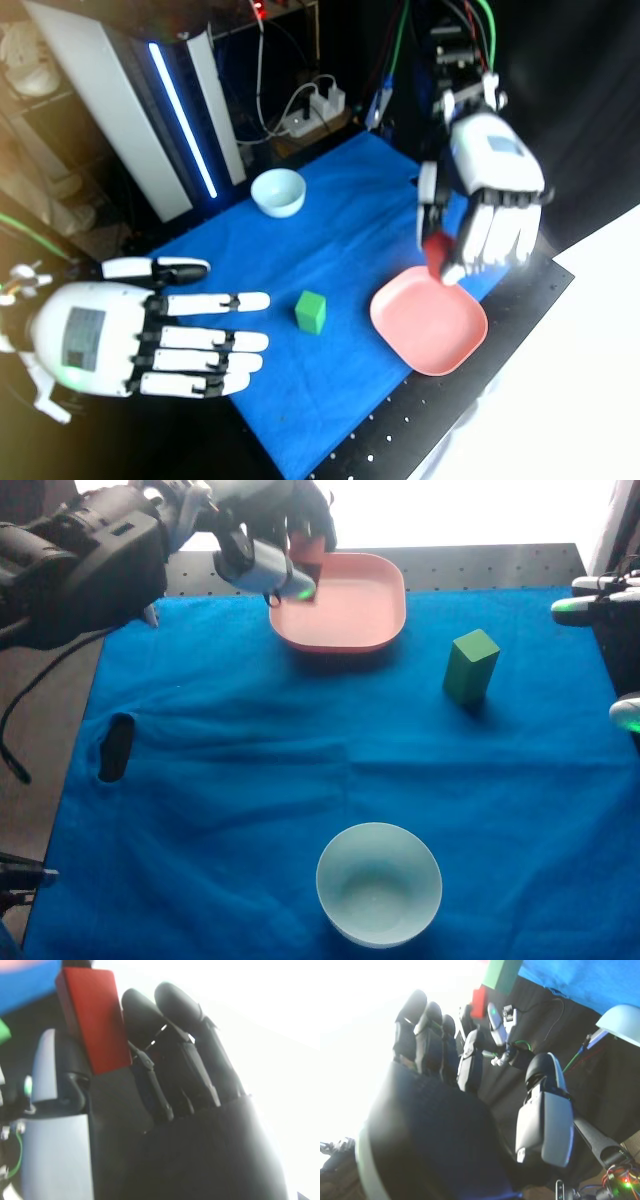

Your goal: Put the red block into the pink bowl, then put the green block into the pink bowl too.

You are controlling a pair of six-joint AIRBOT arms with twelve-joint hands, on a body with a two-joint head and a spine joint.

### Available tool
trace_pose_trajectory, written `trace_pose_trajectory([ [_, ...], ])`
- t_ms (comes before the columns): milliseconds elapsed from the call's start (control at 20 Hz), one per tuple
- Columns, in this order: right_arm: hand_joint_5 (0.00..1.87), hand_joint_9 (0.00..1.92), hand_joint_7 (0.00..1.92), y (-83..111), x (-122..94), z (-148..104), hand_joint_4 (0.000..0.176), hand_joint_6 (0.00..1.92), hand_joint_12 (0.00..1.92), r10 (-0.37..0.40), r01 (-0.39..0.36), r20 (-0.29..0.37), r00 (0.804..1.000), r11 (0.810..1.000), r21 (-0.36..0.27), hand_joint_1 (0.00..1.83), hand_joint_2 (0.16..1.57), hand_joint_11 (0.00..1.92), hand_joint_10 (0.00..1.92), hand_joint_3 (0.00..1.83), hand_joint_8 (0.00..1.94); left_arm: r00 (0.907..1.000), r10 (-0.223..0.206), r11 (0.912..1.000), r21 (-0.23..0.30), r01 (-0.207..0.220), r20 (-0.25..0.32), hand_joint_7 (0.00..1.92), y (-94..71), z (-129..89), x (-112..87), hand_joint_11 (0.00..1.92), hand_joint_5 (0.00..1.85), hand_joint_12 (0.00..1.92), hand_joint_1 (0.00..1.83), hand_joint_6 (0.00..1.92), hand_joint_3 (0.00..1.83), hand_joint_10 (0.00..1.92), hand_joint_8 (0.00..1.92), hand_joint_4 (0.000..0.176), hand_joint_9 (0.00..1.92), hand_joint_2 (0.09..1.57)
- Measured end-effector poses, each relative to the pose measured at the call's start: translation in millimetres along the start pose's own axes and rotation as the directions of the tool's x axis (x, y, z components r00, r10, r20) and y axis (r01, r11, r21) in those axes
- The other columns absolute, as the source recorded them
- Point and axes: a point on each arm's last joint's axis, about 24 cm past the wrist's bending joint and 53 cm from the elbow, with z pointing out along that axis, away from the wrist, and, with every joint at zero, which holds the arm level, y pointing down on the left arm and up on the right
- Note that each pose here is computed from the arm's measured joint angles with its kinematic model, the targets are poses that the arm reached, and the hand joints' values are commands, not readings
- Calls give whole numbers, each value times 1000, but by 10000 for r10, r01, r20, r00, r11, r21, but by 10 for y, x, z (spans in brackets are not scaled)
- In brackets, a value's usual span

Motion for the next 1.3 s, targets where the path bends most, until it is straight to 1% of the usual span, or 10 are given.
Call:
trace_pose_trajectory([
  [50,433,270,289,10,-7,6,161,1,844,-6,6,17,10000,10000,-32,667,1051,0,0,0,0,9999,-23,9998,-173,21,-131,923,62,14,37,270,757,1667,776,27,0,738,60,0,687,1024],
  [300,431,295,280,20,19,21,119,0,823,37,-37,-6,10000,9999,-111,713,1077,88,2,0,0,9984,-261,9978,-622,229,-501,709,223,12,183,6,588,1599,788,0,2,561,0,51,499,988],
  [450,382,306,266,18,38,25,149,0,703,56,-56,-54,10000,9999,-116,666,1121,181,0,0,2,9986,-297,9988,-391,280,-441,638,160,-92,177,21,544,1244,794,0,0,265,0,31,545,986],
  [550,370,223,247,30,24,39,175,0,626,120,-120,-10,9999,9998,-141,638,1116,75,0,0,0,9996,-222,9997,-94,220,-191,512,106,-250,121,0,423,708,711,0,2,56,0,96,465,1001],
  [700,361,173,225,102,11,81,176,0,593,125,-125,1,9999,9993,-361,637,1099,9,0,0,0,9995,175,9995,261,-181,257,376,57,-540,3,0,279,1133,673,0,0,4,0,169,418,965],
  [900,341,174,225,202,-7,134,176,1,477,65,-64,11,10000,9977,-677,636,1066,19,4,0,3,9962,426,9968,640,-475,759,251,-14,-913,-88,0,241,814,659,1,0,2,2,172,252,952],
  [1000,342,243,253,211,-9,140,176,2,510,59,-58,12,10000,9975,-705,655,1053,89,25,0,10,9957,387,9956,817,-455,837,88,-64,-1052,-58,0,175,170,743,14,1,20,19,136,37,956],
  [1100,343,260,257,220,-48,164,170,0,561,-12,18,84,10000,9972,-750,698,1010,88,5,0,1,9950,503,9941,916,-582,866,3,-61,-1286,-9,0,93,6,727,0,0,0,0,119,1,943],
  [1200,348,259,268,238,-91,187,107,0,626,-24,41,205,9998,9965,-830,739,1031,41,0,0,0,9949,455,9948,872,-533,897,0,-41,-1436,5,0,81,0,817,0,0,0,0,104,0,946],
  [1300,361,283,291,264,-113,231,111,0,712,-9,38,301,9995,9954,-960,741,1029,13,0,0,1,9944,408,9956,800,-487,972,0,-18,-1572,0,0,22,0,791,0,0,0,0,151,0,918],
])
